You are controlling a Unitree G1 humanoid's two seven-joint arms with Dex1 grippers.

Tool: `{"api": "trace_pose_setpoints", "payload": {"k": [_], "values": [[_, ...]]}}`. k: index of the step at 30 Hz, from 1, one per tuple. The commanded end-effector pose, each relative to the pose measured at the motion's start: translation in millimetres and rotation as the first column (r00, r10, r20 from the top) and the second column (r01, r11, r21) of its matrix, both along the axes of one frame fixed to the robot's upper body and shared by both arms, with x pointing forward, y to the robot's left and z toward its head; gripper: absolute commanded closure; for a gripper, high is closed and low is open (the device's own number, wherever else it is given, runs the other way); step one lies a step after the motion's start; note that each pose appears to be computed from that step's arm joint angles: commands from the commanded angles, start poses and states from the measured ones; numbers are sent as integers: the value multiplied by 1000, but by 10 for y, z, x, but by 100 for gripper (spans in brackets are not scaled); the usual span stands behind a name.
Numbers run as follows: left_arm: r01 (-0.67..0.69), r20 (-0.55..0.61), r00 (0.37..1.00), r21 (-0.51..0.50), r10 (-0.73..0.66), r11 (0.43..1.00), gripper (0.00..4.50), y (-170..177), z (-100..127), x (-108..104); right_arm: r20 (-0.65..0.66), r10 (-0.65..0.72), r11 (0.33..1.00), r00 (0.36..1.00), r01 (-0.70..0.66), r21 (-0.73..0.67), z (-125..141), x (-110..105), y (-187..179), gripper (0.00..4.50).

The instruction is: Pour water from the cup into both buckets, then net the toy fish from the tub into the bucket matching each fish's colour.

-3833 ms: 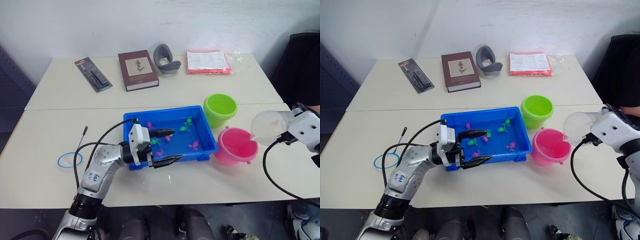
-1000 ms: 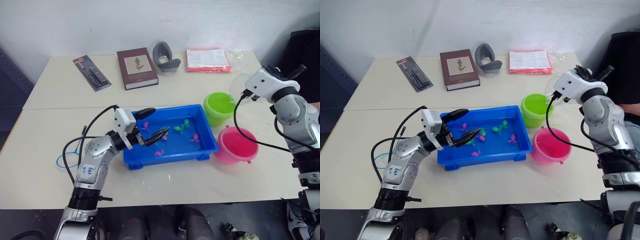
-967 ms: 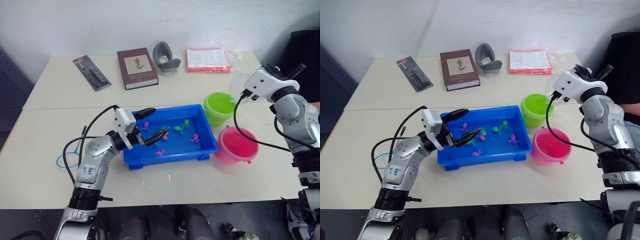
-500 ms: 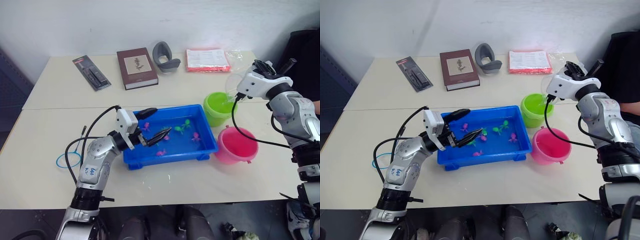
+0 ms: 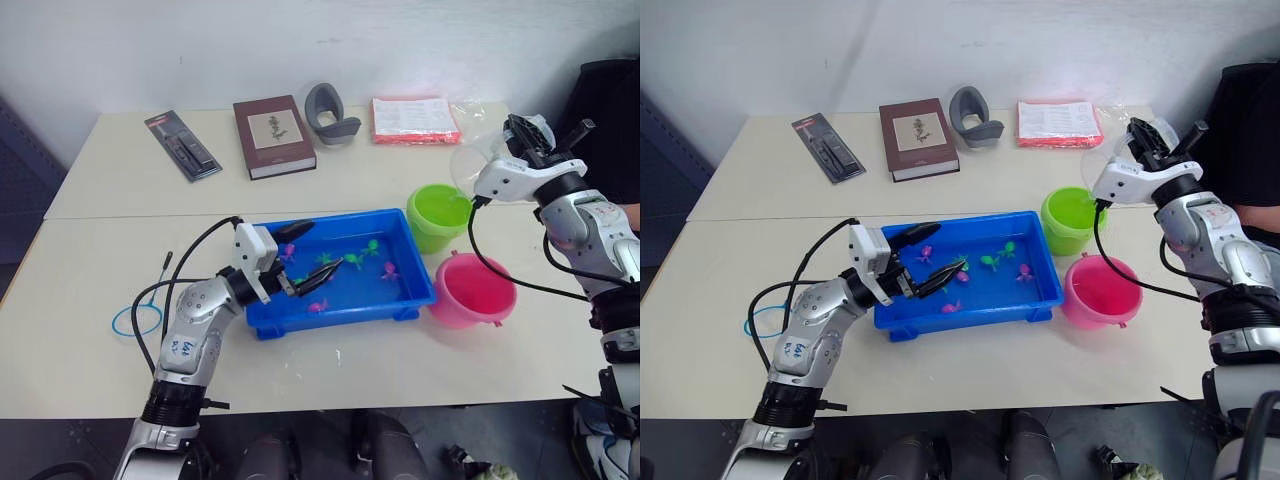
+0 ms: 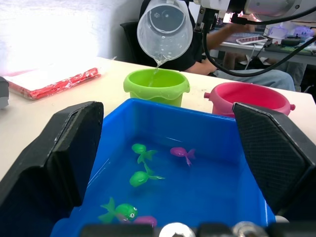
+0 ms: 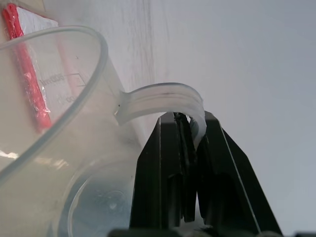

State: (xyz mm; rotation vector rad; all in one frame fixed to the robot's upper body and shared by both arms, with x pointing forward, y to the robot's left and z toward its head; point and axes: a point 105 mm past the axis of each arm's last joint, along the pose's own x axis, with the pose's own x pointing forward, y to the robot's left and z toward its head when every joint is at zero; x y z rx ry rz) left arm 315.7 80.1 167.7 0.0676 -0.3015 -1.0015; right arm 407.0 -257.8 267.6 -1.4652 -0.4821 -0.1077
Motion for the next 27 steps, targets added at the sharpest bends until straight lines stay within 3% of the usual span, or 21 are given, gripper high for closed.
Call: {"api": "trace_pose_setpoints", "payload": {"k": [1, 5, 10, 12, 14, 15, 16, 21, 27], "values": [[-8, 67, 998, -13, 9, 1000, 0, 41, 145, -45, 64, 3, 984, 998, -14, 176, 134, -87, -107, 445], [-6, 76, 997, -8, 6, 1000, 0, 73, 179, -46, 23, -6, 916, 1000, -4, 400, 87, -182, -238, 445], [60, 73, 996, -41, -57, 997, 0, 111, 321, -93, 96, -39, 654, 995, -47, 755, 216, -591, -586, 445], [97, 63, 993, -17, -95, 995, 0, 96, 321, -117, 57, -10, 378, 998, -49, 924, 7, -747, -813, 445], [135, 49, 990, 1, -135, 991, 0, 83, 312, -144, 41, 55, 132, 998, -48, 990, -221, -869, -897, 445], [167, 40, 985, 13, -168, 986, 0, 62, 301, -176, 15, 104, 22, 994, -17, 1000, -376, -913, -891, 445], [189, 33, 981, 21, -190, 982, 0, 58, 292, -198, -1, 140, -47, 990, 7, 999, -472, -946, -863, 445], [274, -14, 962, 58, -274, 960, 0, 106, 268, -341, 3, 69, -220, 998, 13, 975, -860, -1102, -974, 445], [338, -72, 941, 118, -332, 934, 0, 123, 114, -473, -12, -6, -236, 1000, 10, 972, -1155, -965, -968, 445]]}}
